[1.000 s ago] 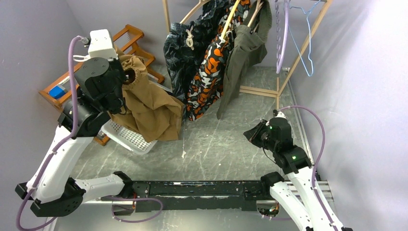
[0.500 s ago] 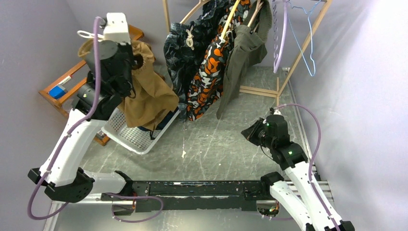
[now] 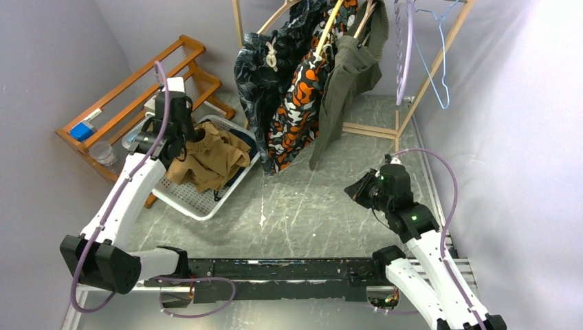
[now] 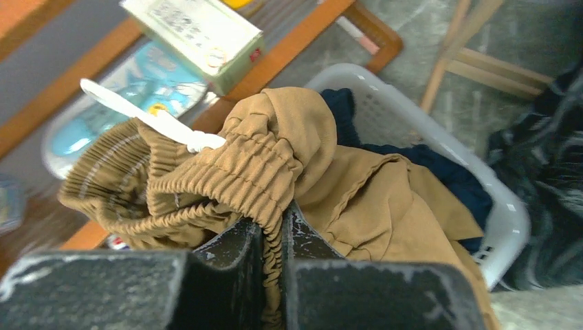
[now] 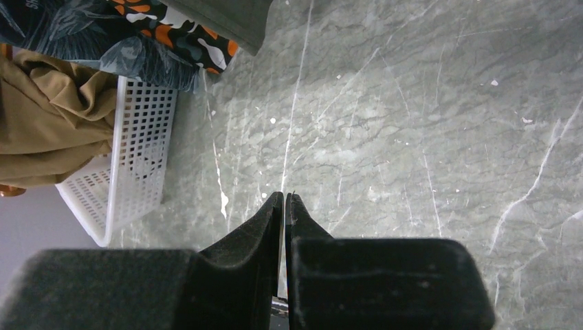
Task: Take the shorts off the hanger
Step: Place the shorts in the basket.
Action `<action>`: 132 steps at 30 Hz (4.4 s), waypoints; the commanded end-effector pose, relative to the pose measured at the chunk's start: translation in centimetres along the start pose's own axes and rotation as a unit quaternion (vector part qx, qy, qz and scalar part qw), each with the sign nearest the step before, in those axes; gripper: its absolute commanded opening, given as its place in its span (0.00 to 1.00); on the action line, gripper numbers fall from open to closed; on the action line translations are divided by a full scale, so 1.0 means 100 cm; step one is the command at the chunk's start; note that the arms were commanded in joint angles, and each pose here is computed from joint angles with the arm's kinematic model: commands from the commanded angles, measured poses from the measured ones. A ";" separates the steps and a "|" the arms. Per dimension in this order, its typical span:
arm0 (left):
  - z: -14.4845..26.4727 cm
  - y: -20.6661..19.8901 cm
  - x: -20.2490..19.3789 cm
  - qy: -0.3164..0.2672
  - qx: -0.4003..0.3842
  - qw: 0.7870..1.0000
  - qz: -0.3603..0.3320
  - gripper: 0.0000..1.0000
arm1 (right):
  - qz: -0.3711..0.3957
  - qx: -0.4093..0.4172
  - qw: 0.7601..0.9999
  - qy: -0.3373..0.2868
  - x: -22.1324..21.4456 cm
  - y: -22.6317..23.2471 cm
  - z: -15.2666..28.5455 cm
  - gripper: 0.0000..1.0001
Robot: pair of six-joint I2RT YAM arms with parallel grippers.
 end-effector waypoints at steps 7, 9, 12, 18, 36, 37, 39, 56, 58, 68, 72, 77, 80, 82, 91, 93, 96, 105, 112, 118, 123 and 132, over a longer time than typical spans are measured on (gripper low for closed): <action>-0.018 -0.079 -0.045 0.125 -0.214 0.968 0.047 0.07 | 0.006 0.001 1.000 0.000 -0.001 0.000 0.000 0.09; -0.024 -0.077 -0.069 0.162 -0.208 0.964 0.046 0.07 | 0.006 -0.001 1.000 -0.003 -0.002 -0.001 0.001 0.09; -0.043 -0.057 -0.119 0.203 -0.156 0.965 0.056 0.07 | 0.006 -0.005 1.000 -0.008 -0.002 -0.003 0.003 0.09; -0.077 -0.027 -0.226 0.334 -0.062 0.939 0.050 0.10 | 0.004 0.002 1.000 0.000 -0.005 -0.002 0.000 0.09; 0.002 -0.015 -0.076 0.142 -0.070 0.983 0.088 0.99 | 0.011 0.007 1.000 0.009 -0.003 0.002 -0.007 0.11; 0.008 -0.008 -0.073 0.133 -0.059 0.985 0.093 0.99 | 0.011 0.008 1.000 0.014 -0.004 0.002 -0.008 0.11; 0.017 0.007 -0.069 0.115 -0.028 0.987 0.108 0.99 | 0.012 0.012 1.000 0.020 -0.005 0.004 -0.009 0.11; -0.018 -0.005 -0.179 0.252 -0.070 0.942 0.208 0.89 | 0.024 0.007 0.999 0.021 -0.006 0.001 -0.004 0.12; -0.022 -0.024 -0.154 0.228 -0.120 0.944 0.206 0.82 | 0.027 -0.001 0.999 0.018 -0.006 -0.002 0.000 0.12; -0.039 -0.070 -0.088 0.150 -0.230 0.946 0.171 0.81 | 0.018 0.002 1.000 0.002 -0.006 -0.002 0.006 0.12; -0.060 -0.051 -0.157 0.217 -0.175 0.941 0.191 0.80 | 0.023 -0.005 1.000 0.008 -0.006 -0.004 0.008 0.12; -0.066 -0.026 -0.233 0.290 -0.115 0.922 0.229 0.76 | 0.026 -0.008 1.000 0.000 -0.004 -0.005 0.012 0.12; -0.064 -0.023 -0.242 0.305 -0.106 0.918 0.229 0.75 | 0.024 -0.009 1.000 -0.006 -0.001 -0.005 0.014 0.13; -0.062 -0.023 -0.231 0.292 -0.108 0.924 0.223 0.76 | 0.022 -0.009 1.000 -0.006 0.000 -0.004 0.014 0.13; -0.029 -0.026 -0.126 0.168 -0.139 0.956 0.198 0.91 | 0.031 -0.003 0.999 -0.019 0.015 0.004 0.019 0.15; -0.020 -0.022 -0.111 0.143 -0.136 0.960 0.196 0.94 | 0.035 -0.003 0.999 -0.026 0.020 0.006 0.021 0.16; -0.012 -0.014 -0.105 0.132 -0.123 0.964 0.196 0.95 | 0.036 -0.002 0.999 -0.032 0.024 0.007 0.023 0.18; -0.001 0.007 -0.099 0.101 -0.084 0.971 0.201 0.95 | 0.026 0.006 0.999 -0.030 0.022 0.010 0.022 0.21; -0.009 -0.005 -0.108 0.119 -0.112 0.968 0.191 0.82 | 0.033 0.029 0.998 -0.051 0.035 0.021 0.030 0.22; -0.033 -0.014 -0.158 0.209 -0.115 0.957 0.167 0.77 | 0.052 0.071 0.992 -0.092 0.063 0.045 0.044 0.23; -0.028 -0.023 -0.162 0.223 -0.149 0.950 0.160 0.82 | 0.101 0.141 0.979 -0.109 0.091 0.082 0.058 0.24; 0.007 0.005 -0.094 0.113 -0.094 0.974 0.174 0.95 | 0.149 0.189 0.962 -0.128 0.142 0.125 0.069 0.33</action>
Point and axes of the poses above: each gripper's point midway between its finger pads, its own z axis back along the fingers, its own y axis along the line the jaws close on, x = y × z, the point moved 1 cm from there along z, back along the fingers, and after that the axes turned 14 degrees about z, right-handed, at the moved point
